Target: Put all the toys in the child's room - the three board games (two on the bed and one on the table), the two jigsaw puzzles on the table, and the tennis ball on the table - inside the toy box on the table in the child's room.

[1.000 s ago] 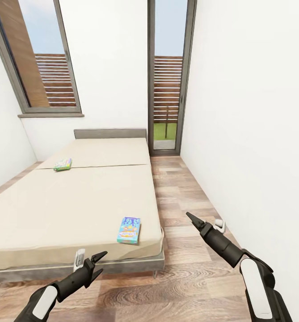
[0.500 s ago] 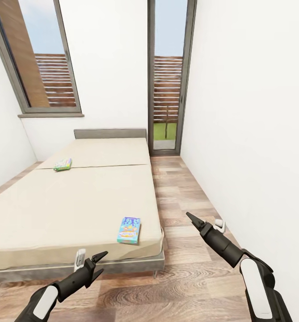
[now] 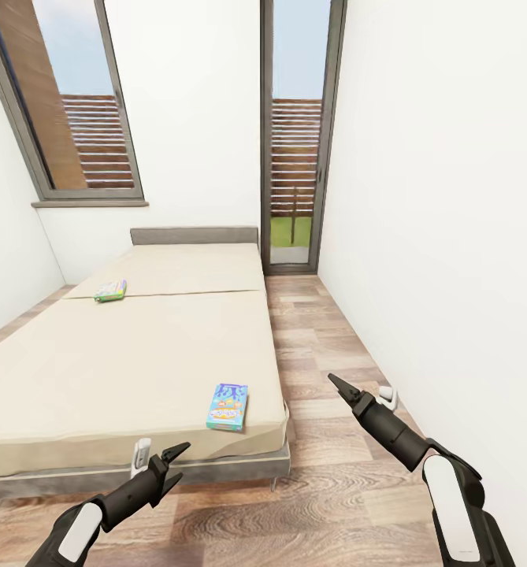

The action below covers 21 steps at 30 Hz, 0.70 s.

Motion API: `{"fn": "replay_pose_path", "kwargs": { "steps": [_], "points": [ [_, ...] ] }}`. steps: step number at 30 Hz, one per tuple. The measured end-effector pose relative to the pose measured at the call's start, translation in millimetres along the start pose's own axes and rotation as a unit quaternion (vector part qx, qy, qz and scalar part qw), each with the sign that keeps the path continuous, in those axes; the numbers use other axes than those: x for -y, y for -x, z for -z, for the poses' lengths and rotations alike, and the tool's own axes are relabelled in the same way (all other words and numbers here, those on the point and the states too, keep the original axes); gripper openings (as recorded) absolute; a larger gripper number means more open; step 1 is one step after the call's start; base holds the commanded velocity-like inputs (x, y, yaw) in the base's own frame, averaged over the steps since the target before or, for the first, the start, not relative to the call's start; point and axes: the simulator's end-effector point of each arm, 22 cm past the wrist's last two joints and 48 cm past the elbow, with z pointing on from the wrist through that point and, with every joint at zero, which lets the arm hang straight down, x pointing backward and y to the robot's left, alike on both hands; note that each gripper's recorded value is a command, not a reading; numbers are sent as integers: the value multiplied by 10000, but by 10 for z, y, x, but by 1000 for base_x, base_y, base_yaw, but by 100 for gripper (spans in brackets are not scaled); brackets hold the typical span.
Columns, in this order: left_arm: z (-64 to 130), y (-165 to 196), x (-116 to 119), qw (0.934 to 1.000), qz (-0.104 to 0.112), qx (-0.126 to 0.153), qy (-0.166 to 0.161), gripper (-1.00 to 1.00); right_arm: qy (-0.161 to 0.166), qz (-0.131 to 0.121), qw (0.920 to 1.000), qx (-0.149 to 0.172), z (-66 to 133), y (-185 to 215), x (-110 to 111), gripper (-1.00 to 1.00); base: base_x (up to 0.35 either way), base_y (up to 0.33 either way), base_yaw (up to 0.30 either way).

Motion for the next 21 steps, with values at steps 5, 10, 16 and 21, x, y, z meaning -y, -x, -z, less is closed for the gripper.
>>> {"fn": "replay_pose_path", "kwargs": {
  "steps": [5,10,16,21],
  "points": [
    [3,5,-1,10000,6,6,-1,100,0,0,10000,0,0,0,0,100,0,0,0],
    [8,11,44,10000,6,5,-4,100,2,-3,10000,-1,-10,27,-35,100,0,0,0],
    [27,32,174,10000,1,-6,-2,100,3,-3,10000,-1,-38,110,-138,100,0,0,0],
    [46,51,280,10000,-3,-12,0,100,1,-3,10000,-3,-58,178,-221,100,0,0,0]
  ]
}}
